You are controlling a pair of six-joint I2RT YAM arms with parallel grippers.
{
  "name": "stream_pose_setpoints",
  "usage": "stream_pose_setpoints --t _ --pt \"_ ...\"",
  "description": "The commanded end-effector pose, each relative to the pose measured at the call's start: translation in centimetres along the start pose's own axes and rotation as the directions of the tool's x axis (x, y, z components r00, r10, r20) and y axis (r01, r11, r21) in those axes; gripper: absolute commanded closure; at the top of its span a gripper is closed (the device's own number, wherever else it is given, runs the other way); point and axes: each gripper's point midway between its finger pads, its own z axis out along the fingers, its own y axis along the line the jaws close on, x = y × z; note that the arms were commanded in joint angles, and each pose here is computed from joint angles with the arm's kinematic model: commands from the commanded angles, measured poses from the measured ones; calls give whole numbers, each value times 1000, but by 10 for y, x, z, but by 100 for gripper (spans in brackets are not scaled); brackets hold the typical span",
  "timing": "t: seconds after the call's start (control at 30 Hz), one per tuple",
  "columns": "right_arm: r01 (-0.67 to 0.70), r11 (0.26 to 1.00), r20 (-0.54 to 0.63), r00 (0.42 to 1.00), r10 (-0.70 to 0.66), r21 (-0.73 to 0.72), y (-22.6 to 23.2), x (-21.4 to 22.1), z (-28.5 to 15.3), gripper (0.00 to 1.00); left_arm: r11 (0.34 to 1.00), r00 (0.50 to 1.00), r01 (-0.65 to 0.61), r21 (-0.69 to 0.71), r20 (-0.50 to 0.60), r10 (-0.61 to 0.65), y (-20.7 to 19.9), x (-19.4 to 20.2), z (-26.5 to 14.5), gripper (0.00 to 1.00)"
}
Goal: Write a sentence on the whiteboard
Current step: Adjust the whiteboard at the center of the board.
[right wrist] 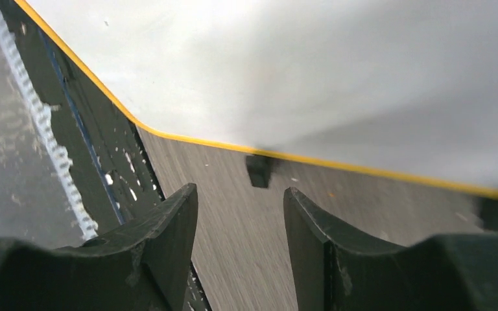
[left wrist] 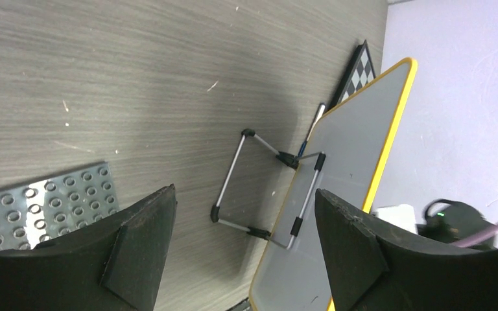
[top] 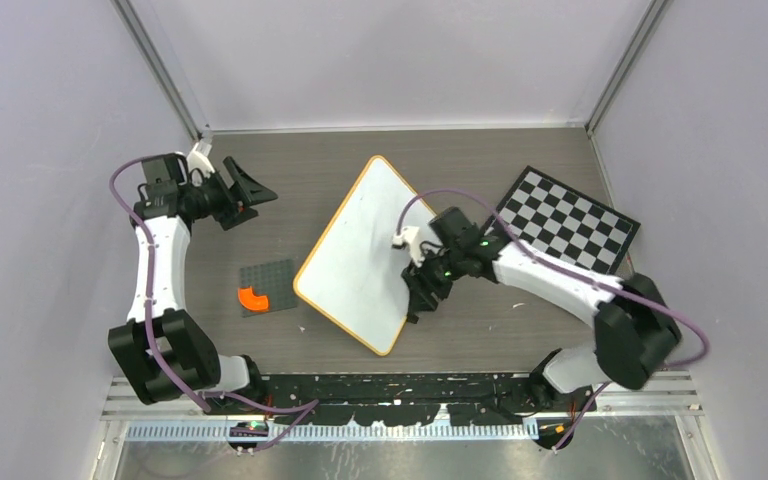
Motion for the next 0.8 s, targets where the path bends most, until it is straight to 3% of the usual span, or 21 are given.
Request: stream_pose_setpoints --t 0.0,0.1,0.27,0.77 --pt "-92 977 193 980 55 190 -33 -19 -51 43 995 989 -88 55 122 81 -27 -27 -15 21" --pt "-126 927 197 979 58 354 -72 -11 -69 43 994 985 -103 47 146 95 -29 -30 -18 20" --pt "-147 891 142 985 94 431 -108 -8 -72 42 993 980 -114 37 168 106 -29 -31 -20 20" --pt "-117 923 77 992 95 366 -136 -16 -31 41 993 979 -105 46 182 95 -29 -30 -20 19"
